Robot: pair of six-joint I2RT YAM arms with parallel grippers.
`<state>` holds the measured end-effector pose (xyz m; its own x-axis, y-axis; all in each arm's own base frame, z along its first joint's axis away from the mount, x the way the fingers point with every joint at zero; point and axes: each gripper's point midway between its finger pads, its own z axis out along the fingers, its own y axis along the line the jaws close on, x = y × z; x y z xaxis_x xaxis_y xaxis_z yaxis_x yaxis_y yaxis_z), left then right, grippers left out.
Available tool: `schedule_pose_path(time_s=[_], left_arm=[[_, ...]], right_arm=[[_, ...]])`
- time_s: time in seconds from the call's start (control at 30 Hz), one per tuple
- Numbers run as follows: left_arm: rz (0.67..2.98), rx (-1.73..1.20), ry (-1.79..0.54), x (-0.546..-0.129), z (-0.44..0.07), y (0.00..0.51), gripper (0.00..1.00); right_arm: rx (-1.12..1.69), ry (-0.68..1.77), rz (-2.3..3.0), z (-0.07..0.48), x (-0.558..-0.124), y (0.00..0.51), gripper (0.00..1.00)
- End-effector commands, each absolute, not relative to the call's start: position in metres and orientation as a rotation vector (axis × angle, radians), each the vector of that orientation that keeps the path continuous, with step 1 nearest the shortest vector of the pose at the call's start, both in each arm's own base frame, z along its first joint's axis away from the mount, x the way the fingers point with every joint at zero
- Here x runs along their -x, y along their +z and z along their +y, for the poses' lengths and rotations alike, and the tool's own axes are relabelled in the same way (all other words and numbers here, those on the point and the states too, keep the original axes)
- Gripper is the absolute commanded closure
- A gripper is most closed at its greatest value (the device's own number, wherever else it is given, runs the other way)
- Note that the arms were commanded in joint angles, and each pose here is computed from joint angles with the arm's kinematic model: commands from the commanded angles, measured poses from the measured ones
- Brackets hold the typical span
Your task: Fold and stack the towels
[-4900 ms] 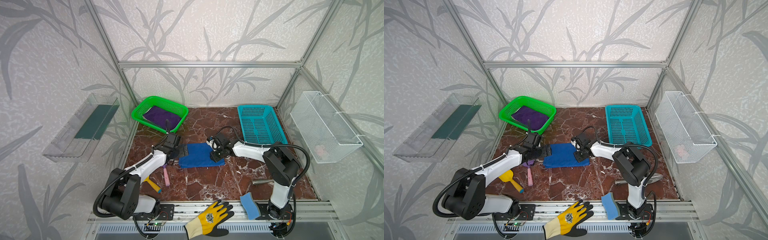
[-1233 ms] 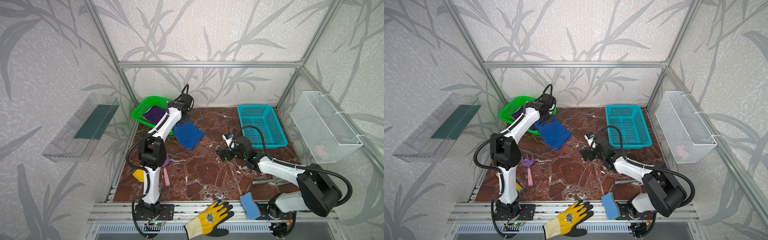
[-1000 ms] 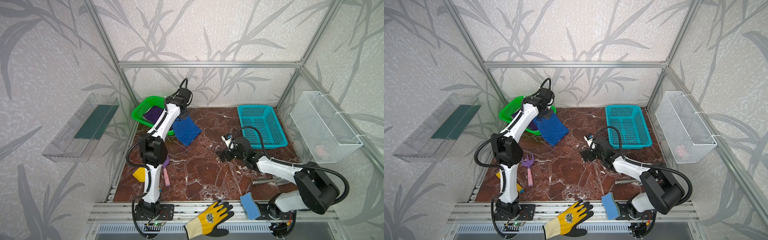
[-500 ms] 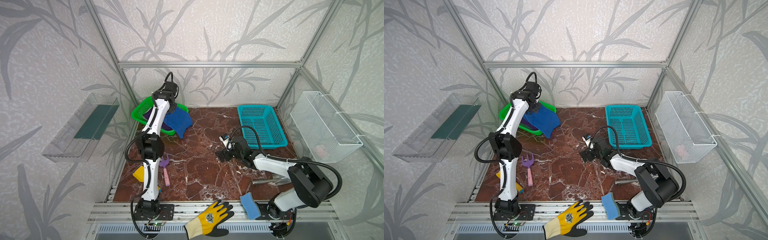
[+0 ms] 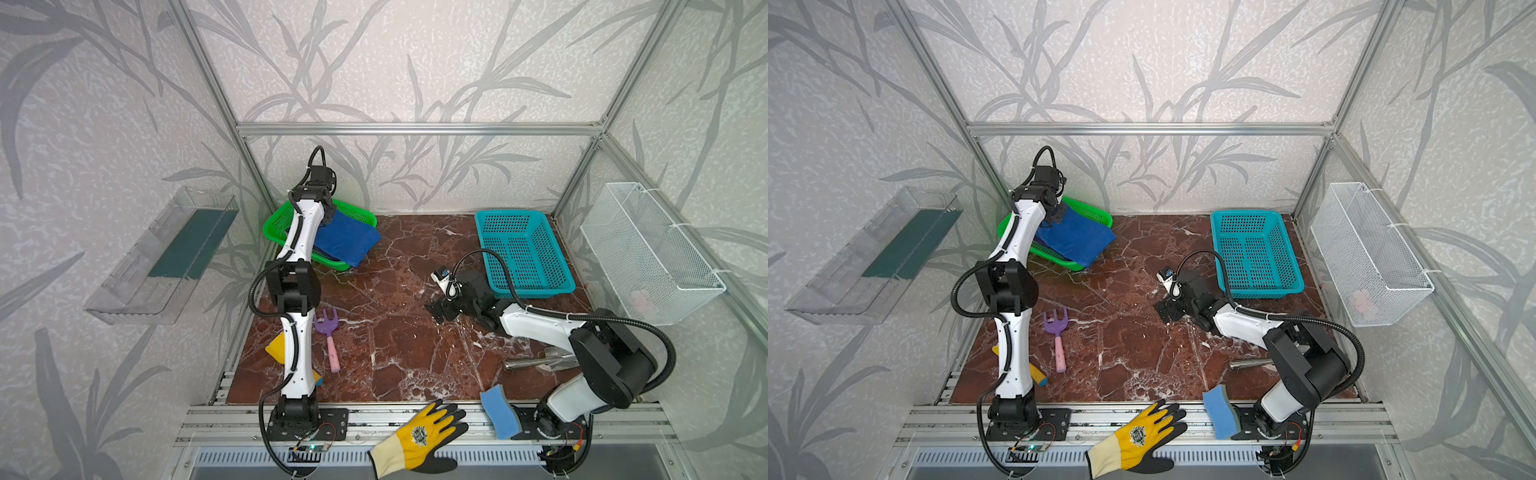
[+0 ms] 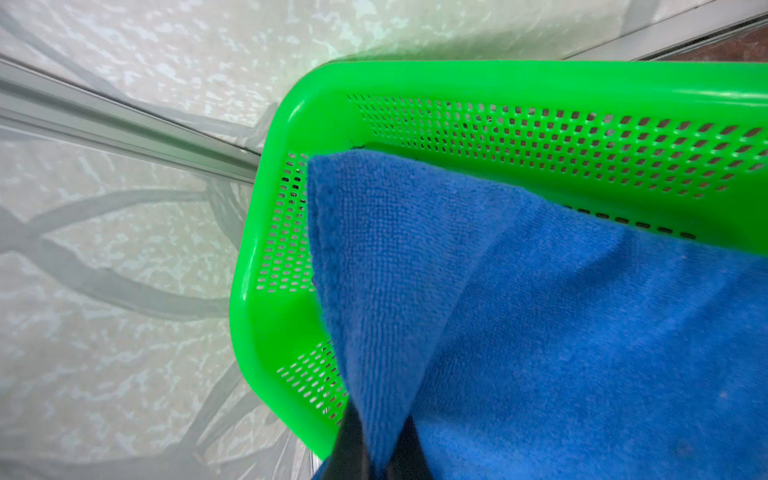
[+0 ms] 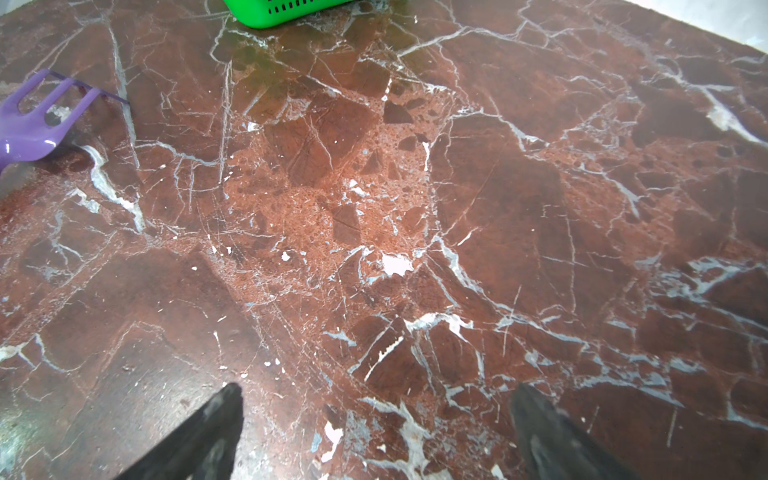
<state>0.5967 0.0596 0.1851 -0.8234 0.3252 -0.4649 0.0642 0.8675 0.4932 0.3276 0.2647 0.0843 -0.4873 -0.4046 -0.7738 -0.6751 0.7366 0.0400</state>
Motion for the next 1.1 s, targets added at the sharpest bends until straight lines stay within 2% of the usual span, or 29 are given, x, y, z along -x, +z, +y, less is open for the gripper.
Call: schedule_pose_path(time_s=[0.0, 0.27, 0.73, 0.8, 0.97, 1.07], left_arm=[[2.436, -0.288, 0.694, -0.613, 0.072, 0.184, 1.00], [2.432, -0.230, 0.792, -0.627, 0.101, 0.158, 1.00], [2.360, -0.196, 0.942, -0.640, 0.127, 0.161, 1.00], [2.364, -0.198, 0.962, -0.641, 0.129, 0.154, 0.77], [2.383, -0.204, 1.003, -0.641, 0.135, 0.141, 0.53], [2.383, -0.200, 1.033, -0.640, 0.140, 0.139, 0.44]], right_arm=[[0.828, 0.406, 2.145, 0.268, -0.331, 0.087, 0.01], [0.857, 0.389, 2.170, 0.274, -0.321, 0.080, 0.01], [0.919, 0.399, 2.200, 0.293, -0.317, 0.068, 0.01], [0.929, 0.401, 2.199, 0.296, -0.317, 0.067, 0.01], [0.947, 0.397, 2.193, 0.299, -0.316, 0.066, 0.01], [0.950, 0.397, 2.189, 0.300, -0.314, 0.067, 0.01]])
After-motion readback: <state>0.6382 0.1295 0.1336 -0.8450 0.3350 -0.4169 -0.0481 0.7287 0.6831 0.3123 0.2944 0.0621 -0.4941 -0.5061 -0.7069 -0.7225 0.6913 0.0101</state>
